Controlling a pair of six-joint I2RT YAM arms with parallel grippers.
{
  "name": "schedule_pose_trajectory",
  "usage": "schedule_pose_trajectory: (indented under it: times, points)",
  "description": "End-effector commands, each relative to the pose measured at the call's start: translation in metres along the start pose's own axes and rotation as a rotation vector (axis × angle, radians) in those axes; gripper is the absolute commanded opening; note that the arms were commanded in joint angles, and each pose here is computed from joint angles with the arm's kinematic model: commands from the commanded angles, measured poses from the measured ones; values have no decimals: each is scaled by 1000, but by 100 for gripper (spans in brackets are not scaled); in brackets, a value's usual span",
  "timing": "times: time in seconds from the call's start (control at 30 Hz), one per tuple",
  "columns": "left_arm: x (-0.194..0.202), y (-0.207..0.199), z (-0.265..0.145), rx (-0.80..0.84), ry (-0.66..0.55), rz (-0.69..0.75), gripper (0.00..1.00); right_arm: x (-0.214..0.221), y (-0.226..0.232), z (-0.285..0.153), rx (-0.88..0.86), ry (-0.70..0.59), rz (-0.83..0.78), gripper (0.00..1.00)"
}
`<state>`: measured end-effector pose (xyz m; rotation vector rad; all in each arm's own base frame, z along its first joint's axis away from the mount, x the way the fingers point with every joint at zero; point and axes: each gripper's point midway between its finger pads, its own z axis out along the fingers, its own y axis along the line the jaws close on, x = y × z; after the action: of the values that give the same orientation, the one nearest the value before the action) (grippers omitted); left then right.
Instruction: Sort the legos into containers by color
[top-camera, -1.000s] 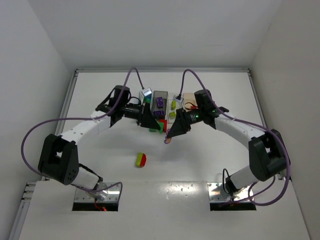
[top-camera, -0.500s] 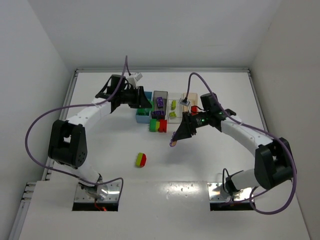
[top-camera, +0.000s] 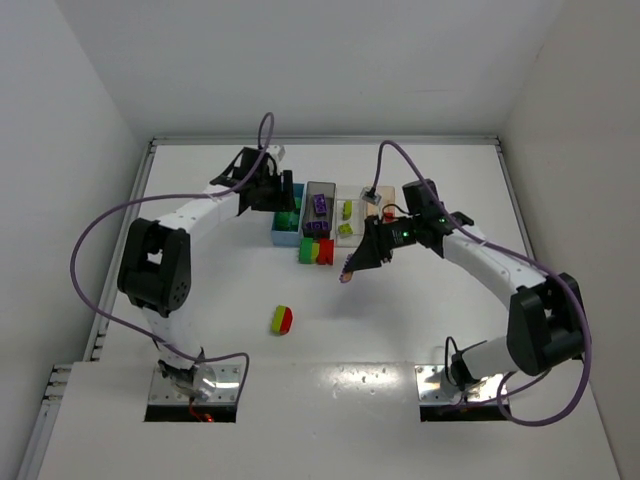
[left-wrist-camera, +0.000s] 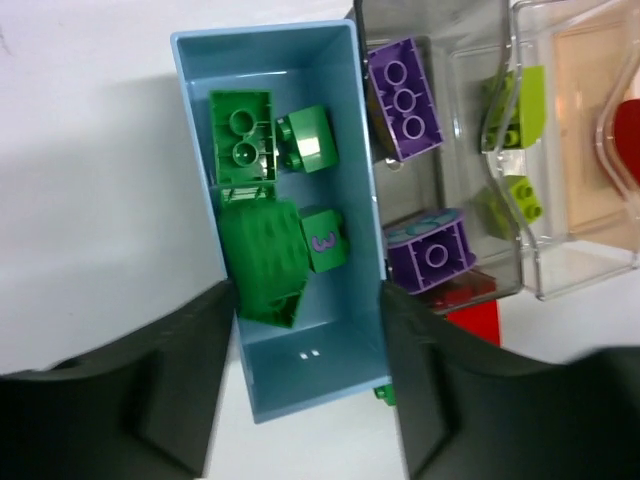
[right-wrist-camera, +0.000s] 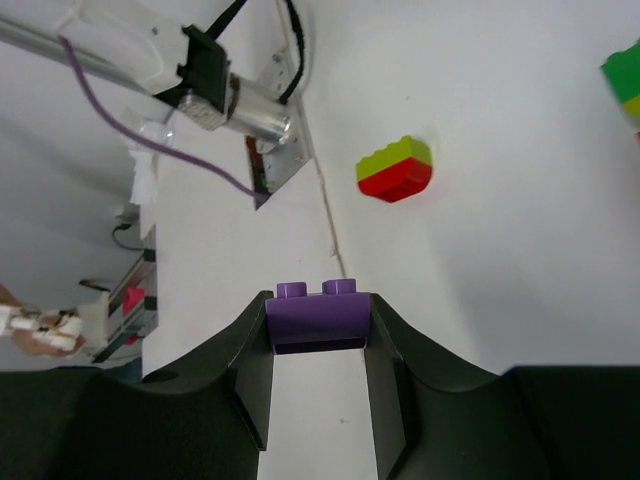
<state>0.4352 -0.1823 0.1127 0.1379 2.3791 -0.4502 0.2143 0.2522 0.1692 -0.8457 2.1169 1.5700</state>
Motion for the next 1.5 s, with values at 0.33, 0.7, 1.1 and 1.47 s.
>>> schedule_pose_trajectory:
  times: [0.33,0.7,1.1,1.47]
  points:
    - [-54,-54,-84,186,-230,24,75,-139,-89,11,350,-220,-86,2]
    - [-11,-8,-109,202,-60,219,100,-169,-200,55,533,-181,-88,7]
    - [60,-18,-141,359,110,664,99,-165,-233,67,637,-151,-153,55]
    - [162,-18,-172,515,322,1126,93,-187,-142,44,500,-235,-226,76]
